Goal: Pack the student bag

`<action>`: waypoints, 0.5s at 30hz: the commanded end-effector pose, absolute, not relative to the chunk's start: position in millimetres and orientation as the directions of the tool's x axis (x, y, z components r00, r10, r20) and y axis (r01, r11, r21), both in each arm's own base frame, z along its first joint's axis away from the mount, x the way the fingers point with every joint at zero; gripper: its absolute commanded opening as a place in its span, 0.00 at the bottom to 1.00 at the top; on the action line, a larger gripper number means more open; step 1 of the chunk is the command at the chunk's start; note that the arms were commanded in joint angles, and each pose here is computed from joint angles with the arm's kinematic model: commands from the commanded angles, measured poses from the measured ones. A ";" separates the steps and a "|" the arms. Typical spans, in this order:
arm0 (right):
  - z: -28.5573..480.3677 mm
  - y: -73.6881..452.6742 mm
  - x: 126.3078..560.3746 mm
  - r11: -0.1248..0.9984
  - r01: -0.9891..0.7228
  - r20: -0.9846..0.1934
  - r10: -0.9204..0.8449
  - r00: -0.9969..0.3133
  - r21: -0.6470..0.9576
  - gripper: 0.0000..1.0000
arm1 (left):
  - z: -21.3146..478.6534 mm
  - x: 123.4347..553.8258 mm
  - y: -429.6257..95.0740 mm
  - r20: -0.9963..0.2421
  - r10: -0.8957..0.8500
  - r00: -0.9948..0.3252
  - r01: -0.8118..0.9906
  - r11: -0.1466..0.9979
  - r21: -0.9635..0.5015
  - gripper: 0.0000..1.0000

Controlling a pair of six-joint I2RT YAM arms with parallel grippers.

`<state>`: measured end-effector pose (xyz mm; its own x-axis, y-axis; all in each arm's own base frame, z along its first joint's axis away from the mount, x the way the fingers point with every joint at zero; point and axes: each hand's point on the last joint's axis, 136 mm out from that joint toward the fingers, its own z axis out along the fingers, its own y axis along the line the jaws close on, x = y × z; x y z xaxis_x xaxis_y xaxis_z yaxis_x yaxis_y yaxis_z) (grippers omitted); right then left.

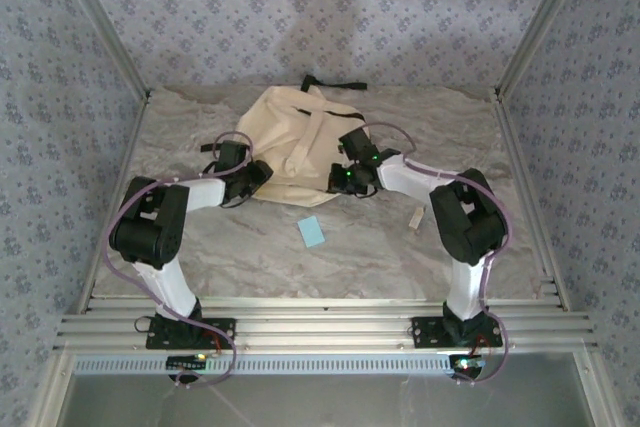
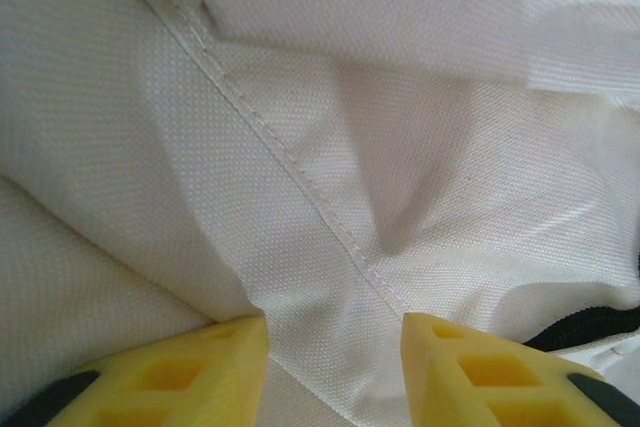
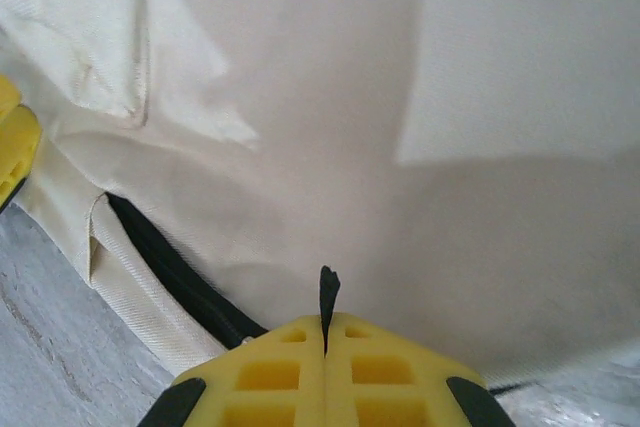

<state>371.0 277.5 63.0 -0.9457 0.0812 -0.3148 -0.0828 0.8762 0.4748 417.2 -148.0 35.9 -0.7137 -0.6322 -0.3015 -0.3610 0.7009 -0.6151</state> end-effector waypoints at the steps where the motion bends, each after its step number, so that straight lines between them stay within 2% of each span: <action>1: 74.4 259.9 368.4 0.886 -0.039 -0.324 0.128 -0.937 0.462 0.00 | 2.9 408.8 -106.2 -0.316 -0.647 -0.694 -0.474 0.741 -0.476 0.43; 6: 73.8 238.5 359.7 0.928 -0.053 -0.367 0.093 -0.926 0.369 0.00 | 3.7 416.4 -101.0 -0.324 -0.651 -0.687 -0.477 0.740 -0.475 0.43; 9: 82.9 242.8 360.3 0.916 -0.067 -0.388 0.101 -0.916 0.395 0.00 | 13.9 422.4 -107.0 -0.324 -0.638 -0.698 -0.448 0.743 -0.497 0.45; 13: 108.6 278.1 366.1 0.838 -0.115 -0.403 0.132 -0.906 0.533 0.00 | 46.9 422.7 -122.7 -0.311 -0.638 -0.705 -0.402 0.720 -0.565 0.67; 15: 123.9 300.0 368.9 0.774 -0.142 -0.398 0.151 -0.905 0.617 0.00 | 67.3 419.8 -128.7 -0.309 -0.652 -0.692 -0.386 0.696 -0.605 0.73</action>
